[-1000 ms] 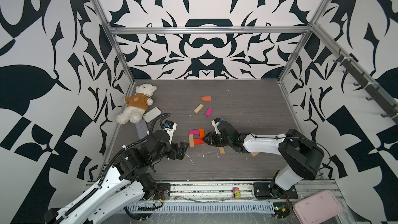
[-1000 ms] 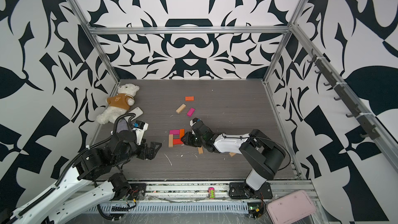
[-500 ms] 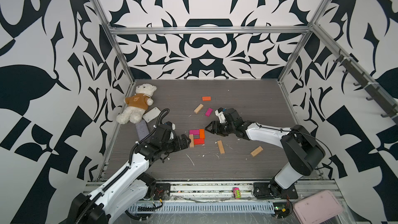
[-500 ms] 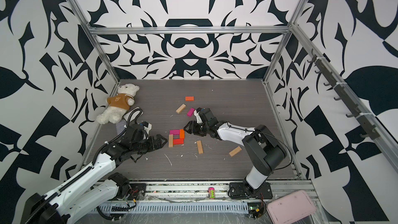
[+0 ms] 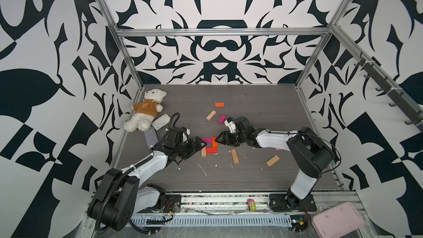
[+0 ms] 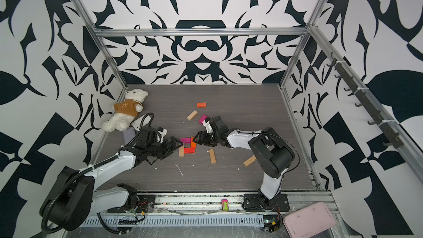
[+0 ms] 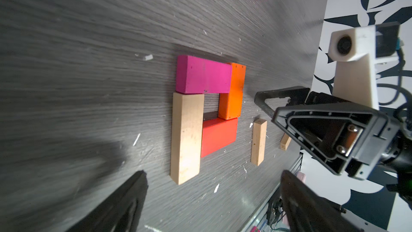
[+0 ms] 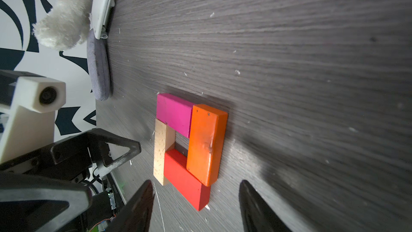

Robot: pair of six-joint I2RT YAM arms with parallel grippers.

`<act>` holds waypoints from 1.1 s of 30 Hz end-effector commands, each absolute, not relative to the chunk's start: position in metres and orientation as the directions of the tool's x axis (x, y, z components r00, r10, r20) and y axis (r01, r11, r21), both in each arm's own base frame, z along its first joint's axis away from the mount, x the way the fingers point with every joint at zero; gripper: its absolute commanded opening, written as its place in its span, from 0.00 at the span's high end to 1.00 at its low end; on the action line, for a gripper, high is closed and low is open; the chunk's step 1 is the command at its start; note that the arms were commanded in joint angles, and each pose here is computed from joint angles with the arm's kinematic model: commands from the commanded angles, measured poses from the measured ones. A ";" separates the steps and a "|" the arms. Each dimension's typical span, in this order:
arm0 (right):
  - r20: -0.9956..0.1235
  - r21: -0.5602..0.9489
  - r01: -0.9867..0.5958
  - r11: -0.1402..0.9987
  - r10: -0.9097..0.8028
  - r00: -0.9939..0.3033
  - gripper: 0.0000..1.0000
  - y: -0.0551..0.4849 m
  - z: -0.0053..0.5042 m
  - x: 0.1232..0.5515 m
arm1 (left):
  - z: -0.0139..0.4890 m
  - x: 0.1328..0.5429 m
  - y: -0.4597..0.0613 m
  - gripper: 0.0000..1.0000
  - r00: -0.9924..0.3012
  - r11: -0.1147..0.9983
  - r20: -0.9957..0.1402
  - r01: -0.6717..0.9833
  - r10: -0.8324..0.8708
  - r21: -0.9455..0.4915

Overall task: Assemble the letter p with building blocks
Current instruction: Adjust the building block at the center of the board.

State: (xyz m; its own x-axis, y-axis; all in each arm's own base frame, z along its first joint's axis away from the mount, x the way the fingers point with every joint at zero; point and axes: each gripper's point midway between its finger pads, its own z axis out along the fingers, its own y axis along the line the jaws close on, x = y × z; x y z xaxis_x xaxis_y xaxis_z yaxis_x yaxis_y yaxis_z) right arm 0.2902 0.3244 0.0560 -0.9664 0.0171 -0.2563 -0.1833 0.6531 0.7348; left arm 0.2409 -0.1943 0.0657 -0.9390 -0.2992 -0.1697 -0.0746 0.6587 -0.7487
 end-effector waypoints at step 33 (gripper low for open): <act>-0.235 0.744 -0.158 0.650 0.033 -0.972 0.37 0.318 0.041 0.298 | 0.046 0.244 -0.213 0.02 -0.964 0.599 -0.128 -0.039 -0.234 -0.800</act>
State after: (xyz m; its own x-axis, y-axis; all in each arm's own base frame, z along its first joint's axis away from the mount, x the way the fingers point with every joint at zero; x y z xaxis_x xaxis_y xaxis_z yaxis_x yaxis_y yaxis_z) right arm 0.2977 0.3190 0.0426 -0.9717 0.0334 -0.2340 -0.1557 0.6546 0.7397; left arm 0.2470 -0.2144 0.0532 -0.9600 -0.2393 -0.1454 -0.0258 0.5926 -0.8051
